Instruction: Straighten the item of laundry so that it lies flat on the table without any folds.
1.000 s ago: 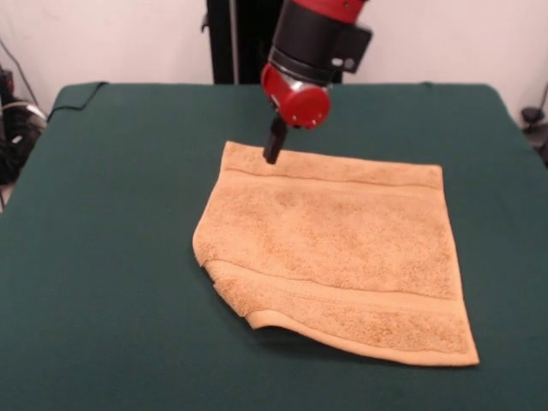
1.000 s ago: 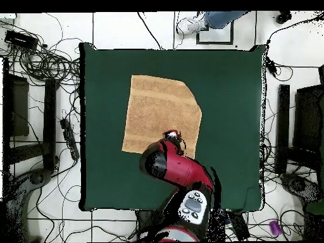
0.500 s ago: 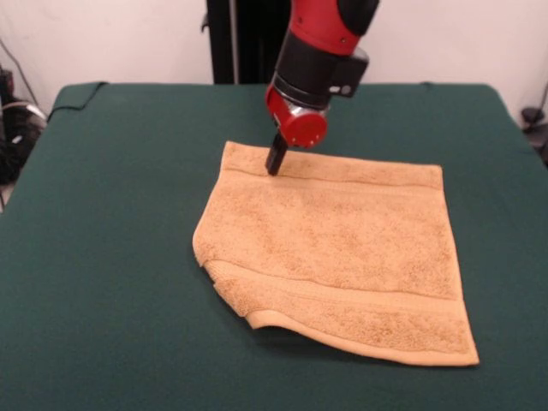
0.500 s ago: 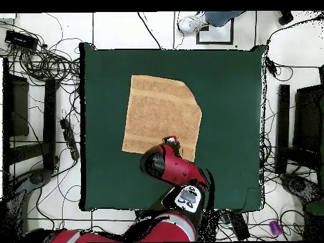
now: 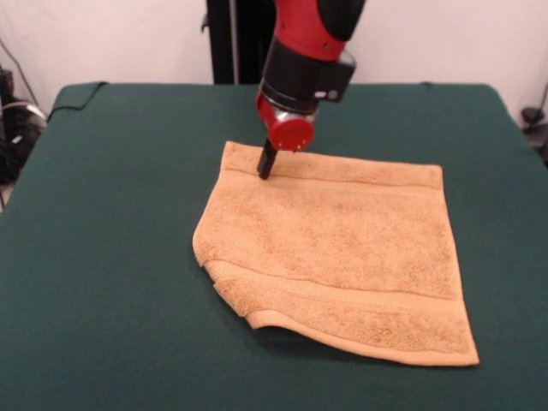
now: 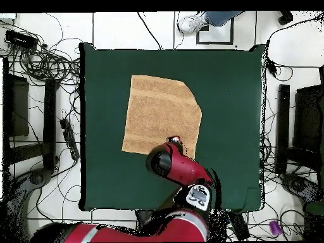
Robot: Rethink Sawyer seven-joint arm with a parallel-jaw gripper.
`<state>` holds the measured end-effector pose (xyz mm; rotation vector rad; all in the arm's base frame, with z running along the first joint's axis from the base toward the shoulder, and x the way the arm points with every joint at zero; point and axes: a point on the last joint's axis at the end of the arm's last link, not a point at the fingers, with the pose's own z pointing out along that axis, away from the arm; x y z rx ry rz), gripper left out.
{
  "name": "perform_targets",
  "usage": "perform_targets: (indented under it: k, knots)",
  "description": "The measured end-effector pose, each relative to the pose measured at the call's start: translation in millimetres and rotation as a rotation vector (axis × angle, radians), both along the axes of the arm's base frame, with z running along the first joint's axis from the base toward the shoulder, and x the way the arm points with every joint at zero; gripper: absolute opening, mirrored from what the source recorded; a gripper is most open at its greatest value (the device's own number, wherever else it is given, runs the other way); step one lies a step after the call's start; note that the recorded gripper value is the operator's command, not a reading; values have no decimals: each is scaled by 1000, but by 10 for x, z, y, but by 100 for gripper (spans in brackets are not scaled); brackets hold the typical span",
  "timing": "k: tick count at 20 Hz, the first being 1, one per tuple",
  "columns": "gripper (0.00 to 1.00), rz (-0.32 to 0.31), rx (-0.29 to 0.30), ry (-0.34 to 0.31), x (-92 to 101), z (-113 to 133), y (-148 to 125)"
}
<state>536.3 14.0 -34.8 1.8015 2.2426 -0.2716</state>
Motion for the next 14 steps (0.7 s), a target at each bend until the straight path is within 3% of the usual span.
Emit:
perform_targets:
  k: [3, 14]
  knots:
    - [0, -17, 35, -12, 16, -123, -107]
    - [0, -5, 122, -33, 95, -57, -179]
